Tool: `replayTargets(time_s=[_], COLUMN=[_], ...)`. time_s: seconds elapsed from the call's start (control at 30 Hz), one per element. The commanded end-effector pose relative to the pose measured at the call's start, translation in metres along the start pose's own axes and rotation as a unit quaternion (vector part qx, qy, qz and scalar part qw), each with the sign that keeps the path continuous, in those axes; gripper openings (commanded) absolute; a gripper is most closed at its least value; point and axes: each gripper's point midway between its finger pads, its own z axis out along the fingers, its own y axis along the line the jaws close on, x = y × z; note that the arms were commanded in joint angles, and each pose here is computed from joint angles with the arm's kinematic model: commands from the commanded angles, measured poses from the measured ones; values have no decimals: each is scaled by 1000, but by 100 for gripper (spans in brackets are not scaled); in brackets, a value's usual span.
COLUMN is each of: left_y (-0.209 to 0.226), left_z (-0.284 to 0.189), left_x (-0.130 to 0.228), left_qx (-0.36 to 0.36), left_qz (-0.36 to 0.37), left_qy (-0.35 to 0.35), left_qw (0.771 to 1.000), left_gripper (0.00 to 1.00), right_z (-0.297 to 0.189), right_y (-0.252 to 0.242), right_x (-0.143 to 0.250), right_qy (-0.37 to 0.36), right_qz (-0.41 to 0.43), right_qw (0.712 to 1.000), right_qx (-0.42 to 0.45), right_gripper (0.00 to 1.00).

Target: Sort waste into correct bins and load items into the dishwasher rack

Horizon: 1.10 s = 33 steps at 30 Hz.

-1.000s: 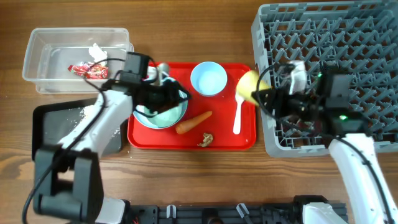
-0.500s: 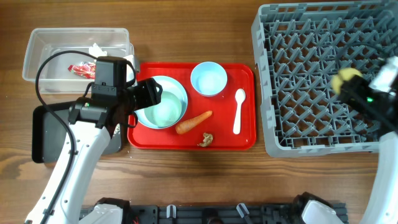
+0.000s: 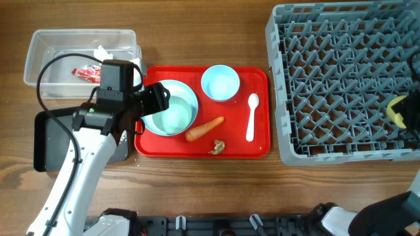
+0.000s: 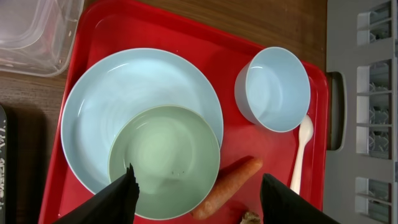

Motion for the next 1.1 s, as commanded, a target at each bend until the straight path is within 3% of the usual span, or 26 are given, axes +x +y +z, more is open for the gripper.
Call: replayTargets(time_s=[0.0,0.03,0.33,0.47,0.8,0.9,1.07], left_y=[1,1,2,2,3,5,42], left_z=[-4,-4,-4,-4,-4,-4,-9], left_x=[-4,-4,-2,-2,-2,-2,2], left_qx=[-4,-4,-6,-7,-8,-13,-114], left_qz=[10,10,9,9,9,9,4], left_qy=[-10,-10,-5,-5,-6,-6,-9], left_qw=[1000,1000,1000,1000,1000,1000,993], left_gripper=[64,64,64,66,71,70,74], right_z=[4,6,-1,-16,-44,-51,-64], right_y=[3,8,47,90,222,261,319], right_x=[-13,-13,-11,8,123,160,200], right_qy=[-13,-11,3,33,102,85,-18], right_qz=[5,5,7,-60,-308,-375,-447], right_qw=[1000,1000,991,966,884,863,847], right_qx=[-6,-21,-133,-250,-338,-327,-288], right_gripper=[91,100,100,96,91,91,91])
